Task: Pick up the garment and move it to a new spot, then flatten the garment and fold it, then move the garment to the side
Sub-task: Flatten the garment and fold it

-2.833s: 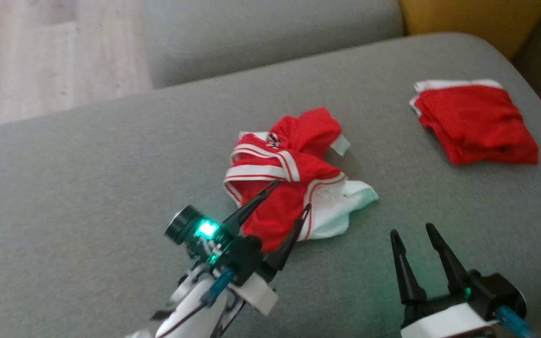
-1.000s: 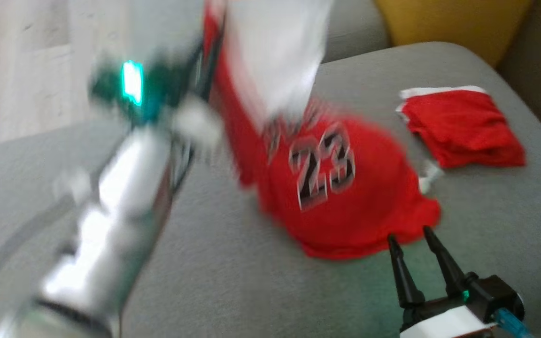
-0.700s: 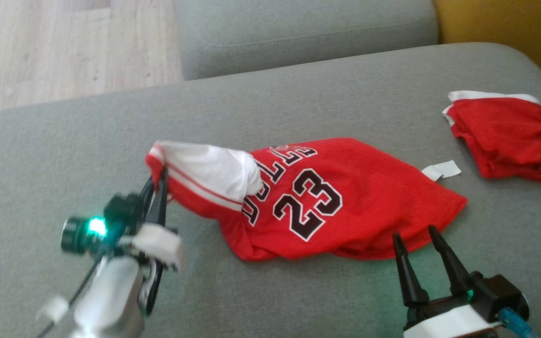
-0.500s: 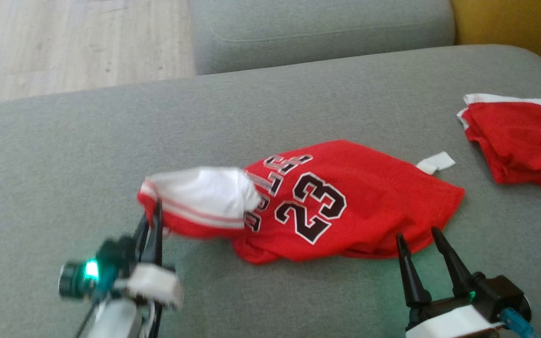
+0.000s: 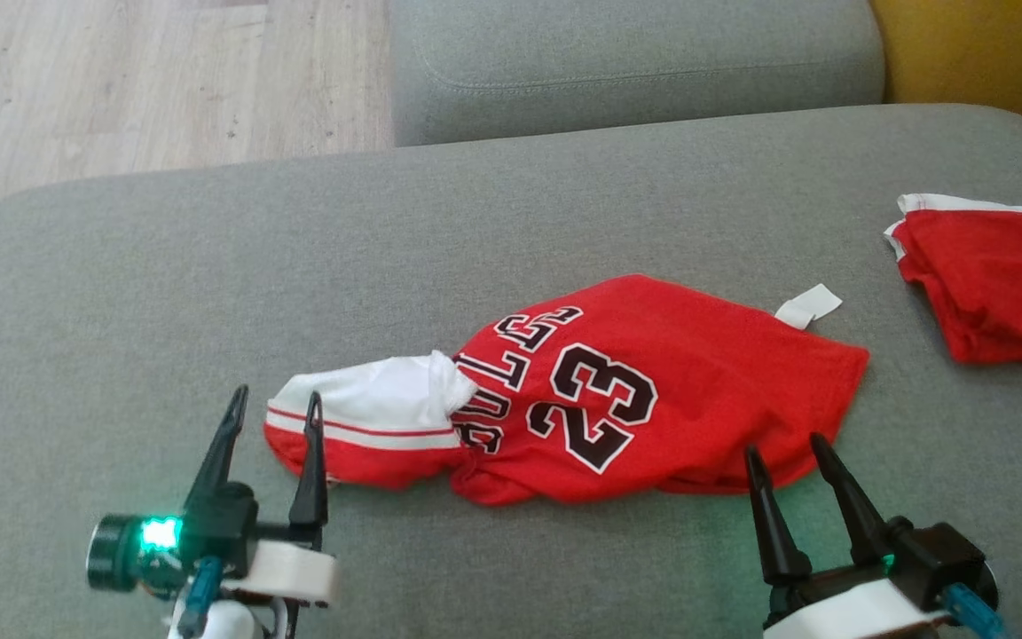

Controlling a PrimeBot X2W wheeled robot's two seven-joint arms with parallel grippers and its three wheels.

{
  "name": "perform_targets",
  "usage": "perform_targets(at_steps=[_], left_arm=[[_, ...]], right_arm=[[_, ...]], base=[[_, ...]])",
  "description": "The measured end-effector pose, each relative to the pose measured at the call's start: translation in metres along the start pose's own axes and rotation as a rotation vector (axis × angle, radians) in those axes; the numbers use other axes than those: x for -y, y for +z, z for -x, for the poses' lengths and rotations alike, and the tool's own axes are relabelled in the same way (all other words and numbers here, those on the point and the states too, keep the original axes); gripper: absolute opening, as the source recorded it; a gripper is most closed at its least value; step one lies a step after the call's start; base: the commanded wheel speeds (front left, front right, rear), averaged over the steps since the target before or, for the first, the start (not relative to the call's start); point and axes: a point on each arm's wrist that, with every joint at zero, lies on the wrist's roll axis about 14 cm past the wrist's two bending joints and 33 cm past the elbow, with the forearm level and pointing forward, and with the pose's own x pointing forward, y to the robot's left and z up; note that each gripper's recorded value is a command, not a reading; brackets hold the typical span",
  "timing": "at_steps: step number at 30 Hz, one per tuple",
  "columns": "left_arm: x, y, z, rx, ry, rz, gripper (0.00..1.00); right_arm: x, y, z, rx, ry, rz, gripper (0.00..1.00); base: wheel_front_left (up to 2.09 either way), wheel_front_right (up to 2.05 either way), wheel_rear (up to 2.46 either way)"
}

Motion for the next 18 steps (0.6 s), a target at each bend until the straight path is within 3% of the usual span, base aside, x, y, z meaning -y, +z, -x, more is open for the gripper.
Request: perform_targets(at_steps=[4,9,18], left_arm=[[0.007,0.017,-0.004,0.058,-0.043,-0.055,1.0],[0.041,0.02,-0.013,0.072,-0.182,-0.081,1.0],[0.059,-0.008,-0.066,-0.092,-0.295,-0.219,1.0]], right_arm=[[0.002,0.0,0.001,0.002,-0.008,-0.007,1.0],[-0.002,0.0,0.003,0.001,0.002,-0.008,1.0],[0.008,-0.011,0.01,-0.041,-0.022,-0.012,1.0]], base=[[0.0,0.0,0.0],[0.0,0.0,0.0],[0.0,0.0,0.0]])
